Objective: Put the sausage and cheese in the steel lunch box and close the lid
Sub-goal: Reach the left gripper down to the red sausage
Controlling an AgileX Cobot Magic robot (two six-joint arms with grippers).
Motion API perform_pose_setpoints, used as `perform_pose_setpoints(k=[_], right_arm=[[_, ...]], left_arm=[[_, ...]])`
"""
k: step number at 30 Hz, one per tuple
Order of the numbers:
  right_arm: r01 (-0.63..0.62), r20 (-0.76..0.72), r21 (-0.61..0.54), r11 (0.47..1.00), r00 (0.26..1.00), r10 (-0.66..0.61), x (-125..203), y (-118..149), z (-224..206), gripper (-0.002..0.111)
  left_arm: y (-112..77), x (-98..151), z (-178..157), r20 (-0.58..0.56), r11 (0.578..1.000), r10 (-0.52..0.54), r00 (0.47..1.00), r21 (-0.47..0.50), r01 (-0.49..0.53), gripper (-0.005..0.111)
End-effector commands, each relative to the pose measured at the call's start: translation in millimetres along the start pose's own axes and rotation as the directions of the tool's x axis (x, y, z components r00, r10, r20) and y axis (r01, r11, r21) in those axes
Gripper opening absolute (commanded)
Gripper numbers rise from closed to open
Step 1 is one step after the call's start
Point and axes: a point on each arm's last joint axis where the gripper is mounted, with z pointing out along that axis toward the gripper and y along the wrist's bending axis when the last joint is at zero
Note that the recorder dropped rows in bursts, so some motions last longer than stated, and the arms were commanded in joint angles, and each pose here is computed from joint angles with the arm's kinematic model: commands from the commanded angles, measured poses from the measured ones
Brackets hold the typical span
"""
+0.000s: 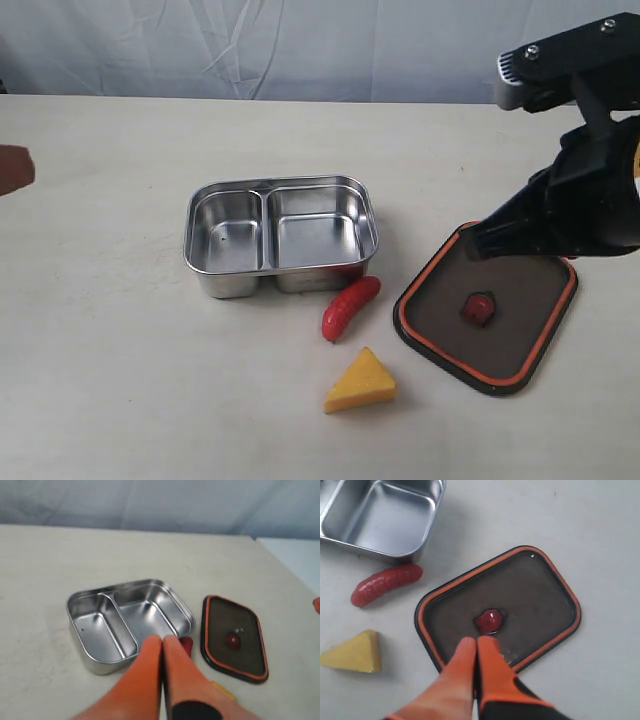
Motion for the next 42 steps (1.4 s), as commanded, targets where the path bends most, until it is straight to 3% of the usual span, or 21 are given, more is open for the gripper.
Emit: perform_pose_setpoints(k=[1,4,8,13,25,28,31,34,42], right_arm=[[-0.014,-0.001,0.081,0.997,1.0,0.014,4,-12,-11,0.0],[-0.054,0.038,0.217,0.975,0.998,0.047,6,-30,-23,0.0],[-0.075,0.055,0.293,0.953,0.997,0.061,12,-43,-38,0.0],[-0.115,0.054,0.319,0.941,0.993,0.103,20,-51,-48,0.0],[-0.157,0.113,0.291,0.944,0.985,0.129,26,-58,-63,0.0],[-0.157,0.113,0.291,0.944,0.985,0.129,26,-58,-63,0.0],[-0.157,0.113,0.291,0.944,0.985,0.129,26,-58,-63,0.0],[-0.156,0.115,0.295,0.943,0.985,0.127,26,-58,-63,0.0],[-0.155,0.116,0.295,0.943,0.985,0.126,26,-58,-63,0.0]], left_arm=[[14.9,-25,43,-0.177,0.993,0.026,0.984,0.114,-0.006,0.0],[-0.6,-22,74,-0.305,0.975,0.144,0.941,0.206,-0.082,0.0],[-34.2,-13,106,-0.303,0.941,0.318,0.898,0.213,-0.262,0.0],[-63.5,11,138,-0.317,0.892,0.447,0.836,0.224,-0.392,0.0],[-69.9,81,195,-0.567,0.897,0.442,0.695,0.271,-0.349,0.001],[-72.2,87,202,-0.597,0.914,0.406,0.692,0.265,-0.308,0.014],[-75.5,90,210,-0.613,0.932,0.363,0.701,0.254,-0.26,0.038],[-78.9,89,221,-0.611,0.933,0.358,0.706,0.258,-0.25,0.055],[-87.8,97,257,-0.642,0.95,0.31,0.701,0.243,-0.198,0.057]])
